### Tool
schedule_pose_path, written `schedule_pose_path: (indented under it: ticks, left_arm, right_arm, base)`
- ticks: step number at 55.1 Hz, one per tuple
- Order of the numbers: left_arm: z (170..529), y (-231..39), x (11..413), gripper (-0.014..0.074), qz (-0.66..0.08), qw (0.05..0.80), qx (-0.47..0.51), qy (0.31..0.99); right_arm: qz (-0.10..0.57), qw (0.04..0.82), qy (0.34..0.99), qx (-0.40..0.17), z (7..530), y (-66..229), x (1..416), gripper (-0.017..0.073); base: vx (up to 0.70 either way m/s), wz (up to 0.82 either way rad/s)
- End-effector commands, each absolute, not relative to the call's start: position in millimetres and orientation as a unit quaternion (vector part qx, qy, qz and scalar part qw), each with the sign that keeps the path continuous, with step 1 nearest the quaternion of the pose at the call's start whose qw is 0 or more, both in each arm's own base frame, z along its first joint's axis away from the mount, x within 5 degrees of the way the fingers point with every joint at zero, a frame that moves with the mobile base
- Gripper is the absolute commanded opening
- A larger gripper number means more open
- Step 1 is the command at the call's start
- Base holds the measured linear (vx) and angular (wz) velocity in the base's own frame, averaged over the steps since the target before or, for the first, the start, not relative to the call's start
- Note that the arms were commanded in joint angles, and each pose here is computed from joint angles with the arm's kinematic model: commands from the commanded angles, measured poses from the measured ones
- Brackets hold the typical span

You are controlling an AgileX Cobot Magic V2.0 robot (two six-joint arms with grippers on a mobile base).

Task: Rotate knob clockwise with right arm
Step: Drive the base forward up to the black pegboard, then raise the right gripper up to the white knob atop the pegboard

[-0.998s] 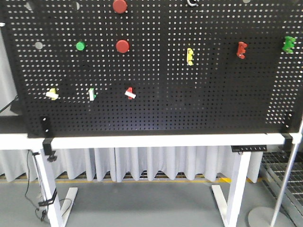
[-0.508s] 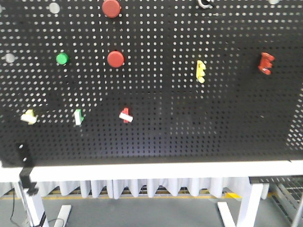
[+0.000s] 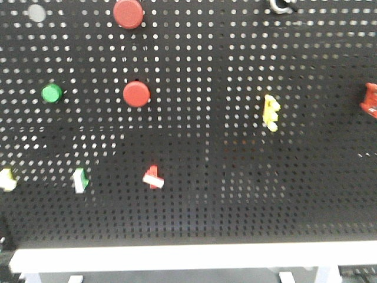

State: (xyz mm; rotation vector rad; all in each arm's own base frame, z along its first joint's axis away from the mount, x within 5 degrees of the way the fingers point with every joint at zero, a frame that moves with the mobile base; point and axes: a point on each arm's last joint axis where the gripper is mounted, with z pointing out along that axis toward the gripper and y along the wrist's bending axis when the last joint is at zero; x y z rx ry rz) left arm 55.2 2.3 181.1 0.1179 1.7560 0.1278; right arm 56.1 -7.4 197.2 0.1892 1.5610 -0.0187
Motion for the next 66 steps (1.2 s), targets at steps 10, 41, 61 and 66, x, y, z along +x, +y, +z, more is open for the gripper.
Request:
schedule_pose_path:
  ticks: [10, 41, 61, 66]
  left_arm:
    - [180, 1, 56, -0.0007, 0.05, 0.661, 0.052, 0.747]
    - [180, 1, 56, -0.0007, 0.05, 0.661, 0.052, 0.747]
    - [180, 1, 56, -0.0007, 0.05, 0.661, 0.052, 0.747]
    - [180, 1, 56, -0.0007, 0.05, 0.661, 0.052, 0.747]
  right_arm:
    - [-0.015, 0.73, 0.678, 0.082, 200, -8, 56, -0.0006]
    - [-0.016, 0.731, 0.678, 0.081, 200, -8, 56, -0.0006]
    - [0.031, 0.829, 0.546, 0.115, 250, -9, 45, -0.0001]
    - [0.02, 0.848, 0.52, 0.097, 279, -7, 37, 0.0001]
  base:
    - [0.17, 0.01]
    - [0.07, 0.01]
    - [0.0, 0.0]
    - [0.0, 0.0]
